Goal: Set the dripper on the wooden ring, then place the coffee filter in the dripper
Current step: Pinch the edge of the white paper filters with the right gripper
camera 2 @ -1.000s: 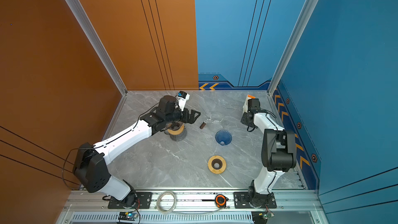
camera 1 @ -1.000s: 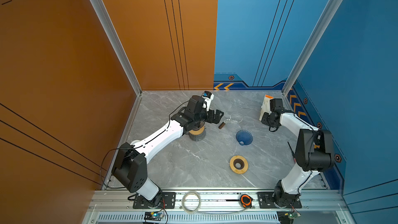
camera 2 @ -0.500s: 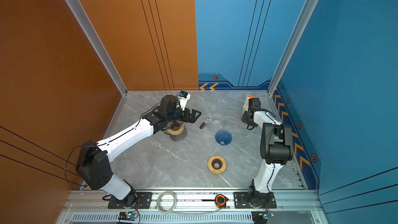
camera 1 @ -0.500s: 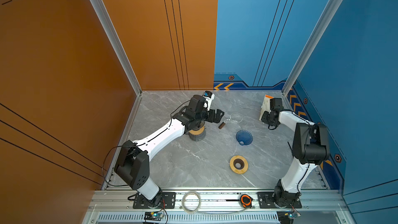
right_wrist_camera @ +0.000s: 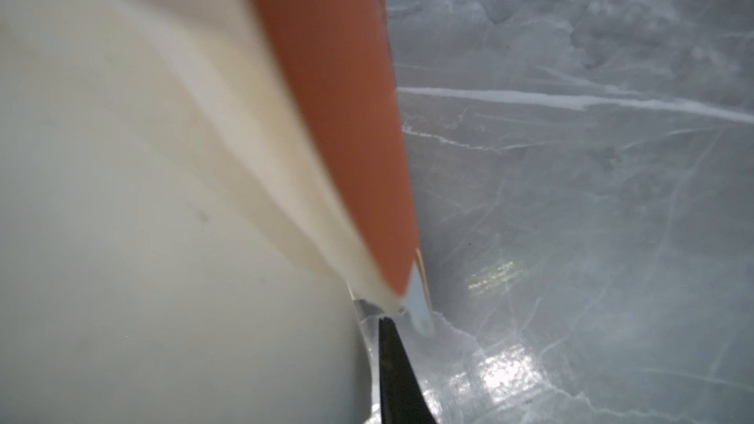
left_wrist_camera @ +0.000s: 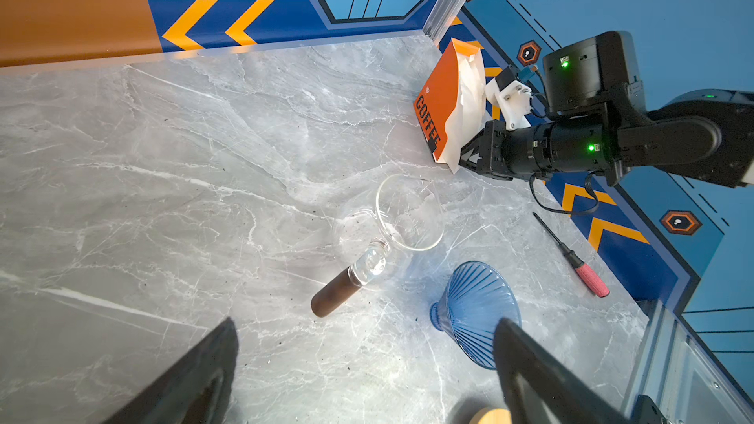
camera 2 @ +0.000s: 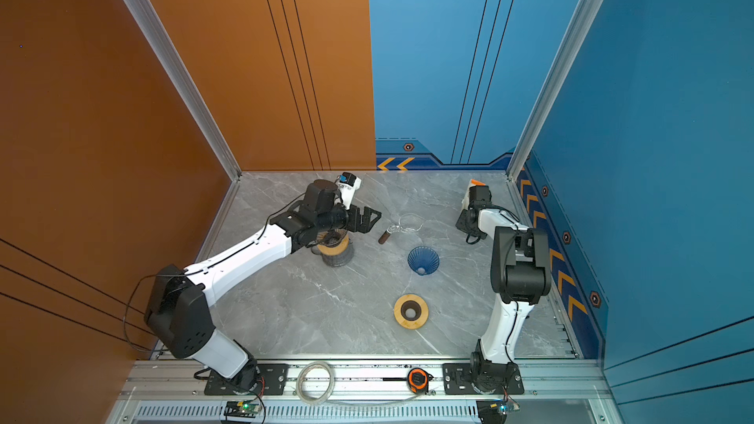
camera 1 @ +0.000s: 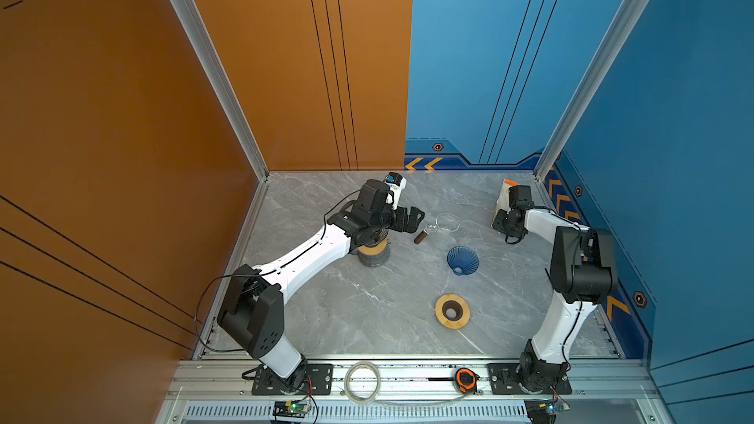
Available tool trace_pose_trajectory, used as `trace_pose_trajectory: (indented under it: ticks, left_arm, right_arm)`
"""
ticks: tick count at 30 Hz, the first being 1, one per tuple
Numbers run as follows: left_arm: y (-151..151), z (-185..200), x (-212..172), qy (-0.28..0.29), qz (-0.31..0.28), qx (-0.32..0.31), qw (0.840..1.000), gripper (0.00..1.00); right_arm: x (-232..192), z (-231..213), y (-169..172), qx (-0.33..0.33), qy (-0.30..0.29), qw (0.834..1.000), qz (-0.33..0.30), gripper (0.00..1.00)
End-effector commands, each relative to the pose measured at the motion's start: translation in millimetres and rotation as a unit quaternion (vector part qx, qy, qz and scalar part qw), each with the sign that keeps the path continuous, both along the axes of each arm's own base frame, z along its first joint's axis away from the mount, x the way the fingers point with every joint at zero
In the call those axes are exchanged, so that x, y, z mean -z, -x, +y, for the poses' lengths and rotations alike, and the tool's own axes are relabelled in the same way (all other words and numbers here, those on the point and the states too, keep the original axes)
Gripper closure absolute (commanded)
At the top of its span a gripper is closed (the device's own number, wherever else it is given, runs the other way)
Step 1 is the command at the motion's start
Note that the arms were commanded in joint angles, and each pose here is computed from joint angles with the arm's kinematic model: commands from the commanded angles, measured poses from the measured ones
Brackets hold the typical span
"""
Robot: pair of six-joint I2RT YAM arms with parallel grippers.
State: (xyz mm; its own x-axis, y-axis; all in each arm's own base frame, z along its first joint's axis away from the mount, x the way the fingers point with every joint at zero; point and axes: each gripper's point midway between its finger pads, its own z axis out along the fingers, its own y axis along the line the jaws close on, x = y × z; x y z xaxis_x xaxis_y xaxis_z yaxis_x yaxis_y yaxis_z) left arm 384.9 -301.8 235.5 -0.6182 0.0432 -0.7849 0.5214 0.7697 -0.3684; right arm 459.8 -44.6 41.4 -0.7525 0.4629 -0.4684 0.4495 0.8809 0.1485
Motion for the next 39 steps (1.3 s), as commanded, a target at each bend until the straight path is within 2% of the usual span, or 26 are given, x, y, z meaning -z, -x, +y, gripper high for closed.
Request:
trace_pose_trajectory:
  ticks: [1, 14, 39]
  left_arm:
    - [-4, 0, -4, 0.005, 0.008, -0.002, 1.0, 0.02]
    - [-4, 0, -3, 0.005, 0.011, -0.002, 1.0, 0.02]
    - [0, -1, -7, 0.011, 0.011, 0.003, 1.0, 0.02]
  right_arm:
    - [-4, -5, -11, 0.012, 0.006, 1.0, -0.012, 0.87]
    - [-6, -2, -12, 0.011, 0.004, 1.0, -0.012, 1.0]
    - [-38, 6, 20, 0.003, -0.004, 1.0, -0.016, 1.0]
